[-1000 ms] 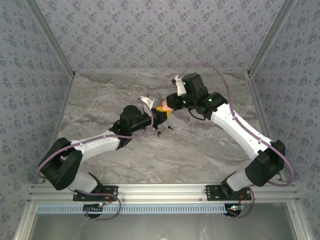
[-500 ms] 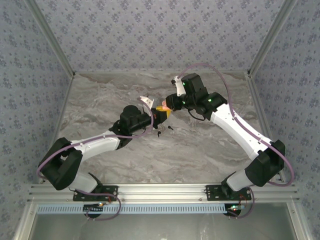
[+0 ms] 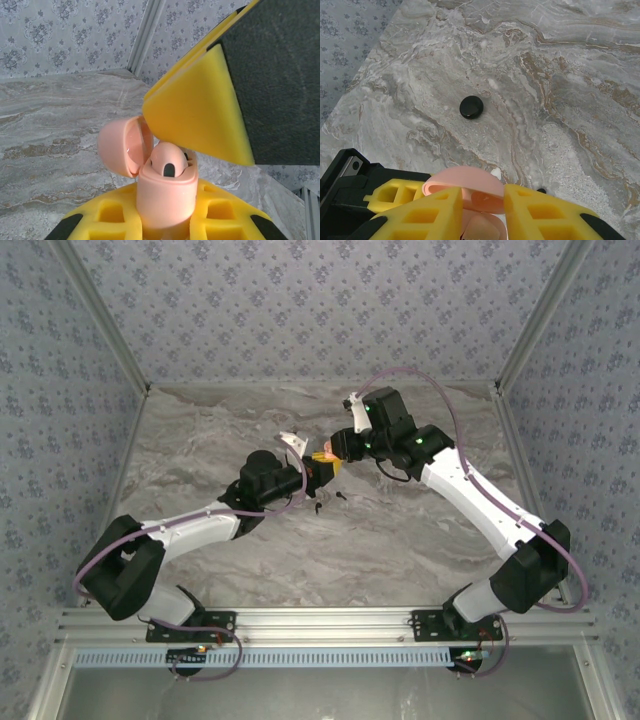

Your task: Insert wireless bluetooth earbuds into charging case

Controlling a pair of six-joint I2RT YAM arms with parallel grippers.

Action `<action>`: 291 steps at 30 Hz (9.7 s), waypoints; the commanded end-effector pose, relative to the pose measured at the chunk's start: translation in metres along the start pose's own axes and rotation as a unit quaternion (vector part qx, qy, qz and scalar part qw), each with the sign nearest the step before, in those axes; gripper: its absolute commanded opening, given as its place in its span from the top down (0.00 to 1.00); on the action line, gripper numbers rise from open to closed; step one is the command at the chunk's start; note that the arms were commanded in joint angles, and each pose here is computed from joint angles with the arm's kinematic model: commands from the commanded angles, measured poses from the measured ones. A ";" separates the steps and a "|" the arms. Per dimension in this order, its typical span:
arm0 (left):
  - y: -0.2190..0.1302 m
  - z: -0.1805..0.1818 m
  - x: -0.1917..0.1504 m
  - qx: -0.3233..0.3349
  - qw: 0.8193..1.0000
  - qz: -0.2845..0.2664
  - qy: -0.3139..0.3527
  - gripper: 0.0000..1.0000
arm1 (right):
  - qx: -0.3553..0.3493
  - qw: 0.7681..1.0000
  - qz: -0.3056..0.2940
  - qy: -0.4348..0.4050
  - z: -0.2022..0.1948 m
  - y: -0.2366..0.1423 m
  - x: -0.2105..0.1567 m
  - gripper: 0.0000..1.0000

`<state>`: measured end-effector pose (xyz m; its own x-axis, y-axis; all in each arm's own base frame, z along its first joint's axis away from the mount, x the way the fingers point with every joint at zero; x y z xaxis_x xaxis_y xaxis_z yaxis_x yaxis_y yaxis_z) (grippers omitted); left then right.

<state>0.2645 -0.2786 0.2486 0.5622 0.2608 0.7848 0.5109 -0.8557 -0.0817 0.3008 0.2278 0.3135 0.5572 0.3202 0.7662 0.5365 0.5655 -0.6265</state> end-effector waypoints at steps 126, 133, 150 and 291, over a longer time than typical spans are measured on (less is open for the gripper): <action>0.006 0.005 0.042 0.091 0.994 0.024 -0.047 0.86 | 0.086 0.994 0.013 0.060 -0.052 -0.061 -0.055 0.78; 0.018 0.048 0.042 0.174 0.974 0.072 -0.126 0.85 | 0.057 0.994 0.038 0.083 -0.061 -0.062 -0.081 0.78; 0.074 0.157 0.024 0.253 0.910 0.170 -0.280 0.85 | 0.043 0.989 0.063 0.123 -0.058 -0.062 -0.121 0.77; 0.066 0.188 -0.034 0.487 0.805 0.309 -0.140 0.52 | 0.007 0.982 0.116 0.148 -0.068 -0.044 -0.154 0.66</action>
<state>0.4040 -0.2479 0.1049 0.9497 0.1299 0.2849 0.3009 -0.1270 -0.9452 0.2371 0.1045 0.2198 0.8099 0.2034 0.5502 0.3804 0.5319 -0.7566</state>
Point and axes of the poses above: each hand's point on the last joint's axis, 136 mm out from that joint toward the fingers, its own y axis out along the fingers, its own z axis along the line the jaws close on, x = y × z, the point moved 7 cm from there along -y, back along the fingers, and after that the axes turned 14 degrees about -y, right-handed, at the moved point
